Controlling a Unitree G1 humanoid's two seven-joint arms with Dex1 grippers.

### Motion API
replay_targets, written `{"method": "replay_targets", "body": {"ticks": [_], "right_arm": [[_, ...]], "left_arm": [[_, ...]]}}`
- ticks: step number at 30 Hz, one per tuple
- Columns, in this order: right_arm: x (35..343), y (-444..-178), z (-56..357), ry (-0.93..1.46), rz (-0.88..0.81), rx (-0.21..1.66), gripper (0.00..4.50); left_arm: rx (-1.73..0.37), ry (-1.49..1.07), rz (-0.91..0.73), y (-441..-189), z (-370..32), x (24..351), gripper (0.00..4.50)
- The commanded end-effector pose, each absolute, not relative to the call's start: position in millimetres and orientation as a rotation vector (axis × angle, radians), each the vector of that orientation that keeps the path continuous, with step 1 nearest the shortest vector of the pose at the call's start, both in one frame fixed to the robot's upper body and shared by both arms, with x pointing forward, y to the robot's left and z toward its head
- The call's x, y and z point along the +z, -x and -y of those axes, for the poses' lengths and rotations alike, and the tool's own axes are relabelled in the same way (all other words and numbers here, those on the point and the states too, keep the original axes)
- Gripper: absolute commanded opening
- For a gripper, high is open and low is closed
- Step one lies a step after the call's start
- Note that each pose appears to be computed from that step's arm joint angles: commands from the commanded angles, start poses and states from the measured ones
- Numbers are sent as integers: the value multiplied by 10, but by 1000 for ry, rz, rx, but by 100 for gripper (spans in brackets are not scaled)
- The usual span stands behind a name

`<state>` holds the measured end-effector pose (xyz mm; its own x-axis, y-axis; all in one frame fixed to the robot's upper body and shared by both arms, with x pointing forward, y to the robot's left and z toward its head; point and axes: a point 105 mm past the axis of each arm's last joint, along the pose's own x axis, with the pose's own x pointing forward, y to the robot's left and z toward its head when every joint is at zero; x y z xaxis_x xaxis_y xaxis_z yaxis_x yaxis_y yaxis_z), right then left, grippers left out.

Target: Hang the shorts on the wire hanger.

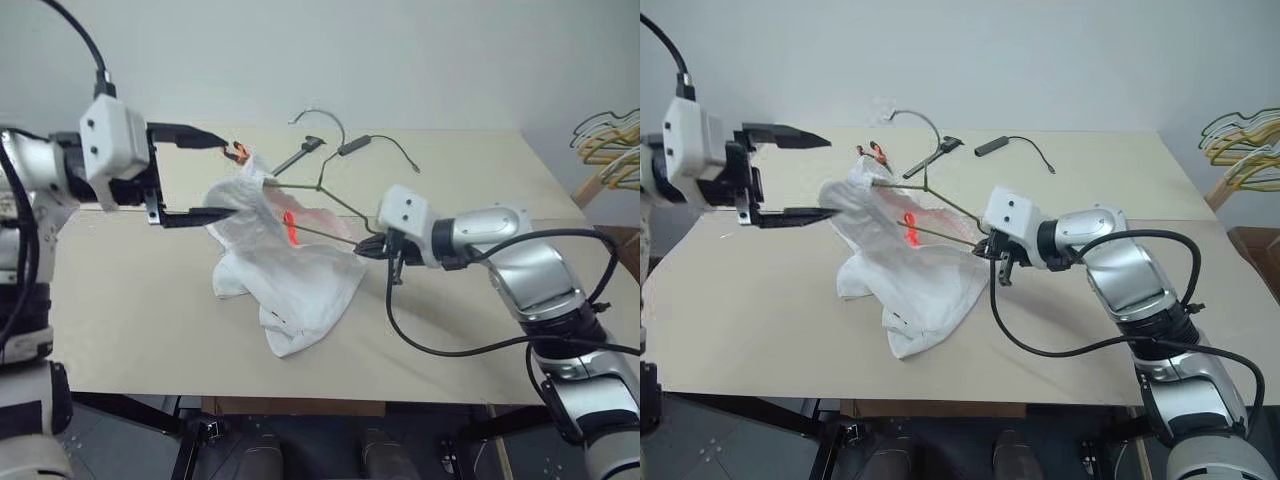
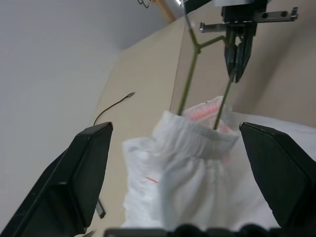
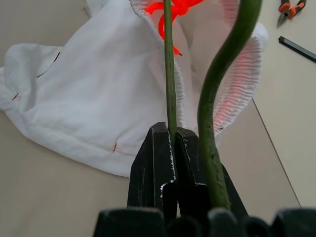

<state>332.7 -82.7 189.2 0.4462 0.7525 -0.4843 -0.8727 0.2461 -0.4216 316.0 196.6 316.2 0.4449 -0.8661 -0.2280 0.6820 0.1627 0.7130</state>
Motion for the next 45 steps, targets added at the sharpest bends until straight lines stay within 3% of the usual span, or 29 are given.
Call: {"method": "replay_targets", "body": {"ticks": [1,7,14,17,30,36,37,45], "right_arm": [[1995,-3279,809,745,-153,1113,0],[1989,-3254,787,767,-153,1127,0],[1993,-3198,746,770,-145,1146,0],[1992,-3180,741,764,-147,1147,0],[1957,-3161,749,797,-162,1145,0],[1945,-3200,781,894,-94,1097,0],[1950,-3212,800,907,-86,1083,58],[2152,-3501,1340,823,-96,796,308]], "left_arm": [[-1101,-918,206,-3226,-2104,3251,448],[-1263,-933,5,-3377,-2022,2872,448],[-1268,-1047,-116,-3571,-1975,2451,448],[-1266,-1034,-103,-3609,-1927,2347,393],[-1281,-990,-77,-3542,-1907,2302,13],[-1279,-952,-84,-3496,-1915,2267,5],[-1273,-945,-83,-3493,-1918,2264,0],[-1226,-887,-93,-3480,-1976,2231,0]]}}
